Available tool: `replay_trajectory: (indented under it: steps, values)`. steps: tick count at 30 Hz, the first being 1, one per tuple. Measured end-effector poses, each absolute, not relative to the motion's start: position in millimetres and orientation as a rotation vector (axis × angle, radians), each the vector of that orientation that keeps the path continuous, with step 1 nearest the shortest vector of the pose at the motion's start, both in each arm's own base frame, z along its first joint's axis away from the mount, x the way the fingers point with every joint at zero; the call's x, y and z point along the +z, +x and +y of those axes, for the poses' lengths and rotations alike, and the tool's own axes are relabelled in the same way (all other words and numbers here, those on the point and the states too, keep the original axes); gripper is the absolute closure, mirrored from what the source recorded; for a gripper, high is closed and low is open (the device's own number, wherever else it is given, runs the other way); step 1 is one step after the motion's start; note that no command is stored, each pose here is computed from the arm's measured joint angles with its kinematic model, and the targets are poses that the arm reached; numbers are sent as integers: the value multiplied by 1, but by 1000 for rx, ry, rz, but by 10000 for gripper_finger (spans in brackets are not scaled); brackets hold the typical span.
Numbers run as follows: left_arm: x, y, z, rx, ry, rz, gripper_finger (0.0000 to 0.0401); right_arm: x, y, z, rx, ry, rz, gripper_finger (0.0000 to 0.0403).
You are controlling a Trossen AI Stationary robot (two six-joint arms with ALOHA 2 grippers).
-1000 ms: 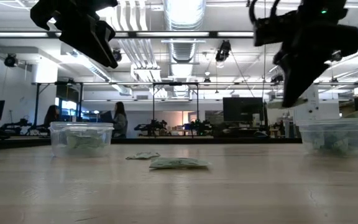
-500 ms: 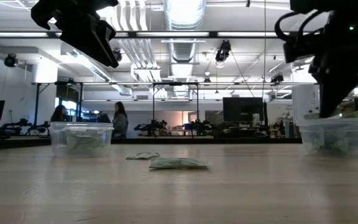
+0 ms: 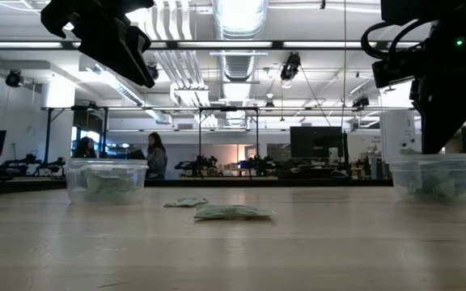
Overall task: Pick and place Stevia / Truvia into bins
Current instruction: Put the stevia packet into the round transparent container, then put the stevia packet into the oval transparent container
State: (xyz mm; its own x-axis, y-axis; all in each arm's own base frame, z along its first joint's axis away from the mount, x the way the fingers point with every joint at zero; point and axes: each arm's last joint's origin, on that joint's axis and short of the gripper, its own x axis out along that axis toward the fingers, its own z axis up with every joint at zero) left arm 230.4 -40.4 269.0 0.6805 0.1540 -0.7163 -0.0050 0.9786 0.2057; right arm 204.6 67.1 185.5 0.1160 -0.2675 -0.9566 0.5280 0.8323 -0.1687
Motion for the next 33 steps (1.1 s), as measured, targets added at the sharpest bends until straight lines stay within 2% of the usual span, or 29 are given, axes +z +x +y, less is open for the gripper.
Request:
replay_trajectory:
  steps: [7, 12, 17, 21, 28, 33]
  values:
    - [269, 230, -40, 90, 193, 819, 269, 186, 205, 67, -586, 235, 1331, 266]
    - [269, 230, -40, 90, 193, 818, 269, 195, 199, 69, -564, 256, 1304, 239]
    - [269, 232, -41, 88, 186, 793, 269, 215, 185, 75, -509, 327, 1208, 232]
    - [264, 235, -42, 55, 189, 744, 269, 229, 180, 85, -452, 331, 1050, 234]
    - [253, 257, -52, -124, 200, 691, 269, 236, 196, 111, -260, 178, 813, 236]
    - [233, 283, -58, -151, 228, 772, 269, 233, 211, 118, -231, 55, 732, 239]
